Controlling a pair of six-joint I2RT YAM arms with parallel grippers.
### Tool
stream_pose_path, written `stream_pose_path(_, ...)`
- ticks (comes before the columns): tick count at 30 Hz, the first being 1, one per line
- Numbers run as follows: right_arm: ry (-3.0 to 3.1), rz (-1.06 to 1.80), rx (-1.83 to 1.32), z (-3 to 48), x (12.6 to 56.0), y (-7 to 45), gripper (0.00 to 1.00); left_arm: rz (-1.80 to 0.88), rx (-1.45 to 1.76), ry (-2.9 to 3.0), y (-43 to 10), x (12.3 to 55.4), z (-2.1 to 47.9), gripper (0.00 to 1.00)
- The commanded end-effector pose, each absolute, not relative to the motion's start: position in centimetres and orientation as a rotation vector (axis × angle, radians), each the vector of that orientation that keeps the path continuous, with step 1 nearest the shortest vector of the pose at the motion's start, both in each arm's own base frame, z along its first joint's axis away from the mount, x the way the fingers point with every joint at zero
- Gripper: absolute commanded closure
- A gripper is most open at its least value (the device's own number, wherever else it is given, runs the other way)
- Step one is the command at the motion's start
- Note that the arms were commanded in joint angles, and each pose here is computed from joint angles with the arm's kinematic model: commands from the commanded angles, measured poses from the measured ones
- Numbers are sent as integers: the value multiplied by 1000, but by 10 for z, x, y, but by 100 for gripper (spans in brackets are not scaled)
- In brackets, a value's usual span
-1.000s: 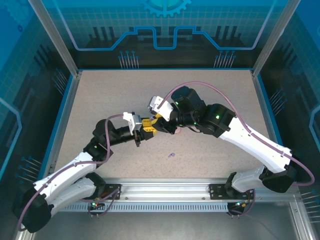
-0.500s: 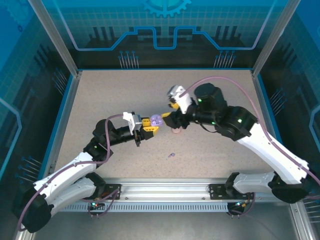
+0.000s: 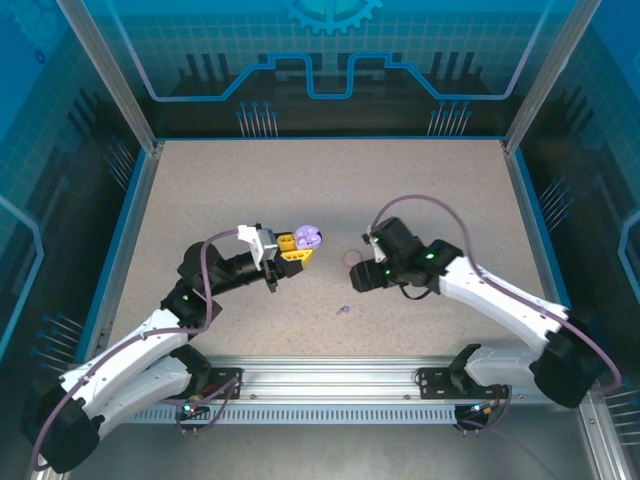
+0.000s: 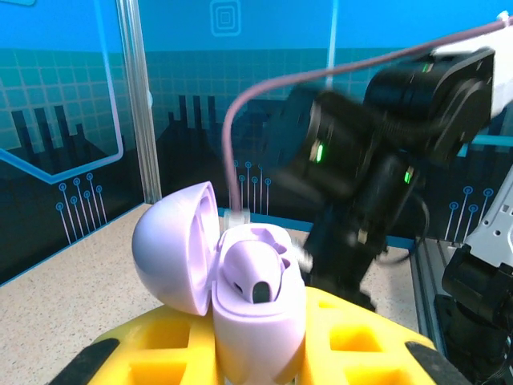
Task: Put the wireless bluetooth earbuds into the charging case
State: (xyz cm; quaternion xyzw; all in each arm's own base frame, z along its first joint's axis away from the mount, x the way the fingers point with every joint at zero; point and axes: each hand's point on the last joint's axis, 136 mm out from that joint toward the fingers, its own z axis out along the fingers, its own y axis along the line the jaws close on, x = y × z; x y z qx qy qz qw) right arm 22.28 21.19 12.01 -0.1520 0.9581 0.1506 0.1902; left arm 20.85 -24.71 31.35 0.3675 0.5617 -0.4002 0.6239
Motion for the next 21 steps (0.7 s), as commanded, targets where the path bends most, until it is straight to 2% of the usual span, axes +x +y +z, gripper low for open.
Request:
stream_pose_path(1,2718,396,-404,100,222,237,24,-891,852,1277,-246,206,312,94)
stream_pose_path(9,2813,210,-510,51,224,262,18,-887,852,1274,-244,204,313,94)
stream_pose_path(21,2896,9,-644,24,211,263,18,-885,852,1271,-244,205,314,94)
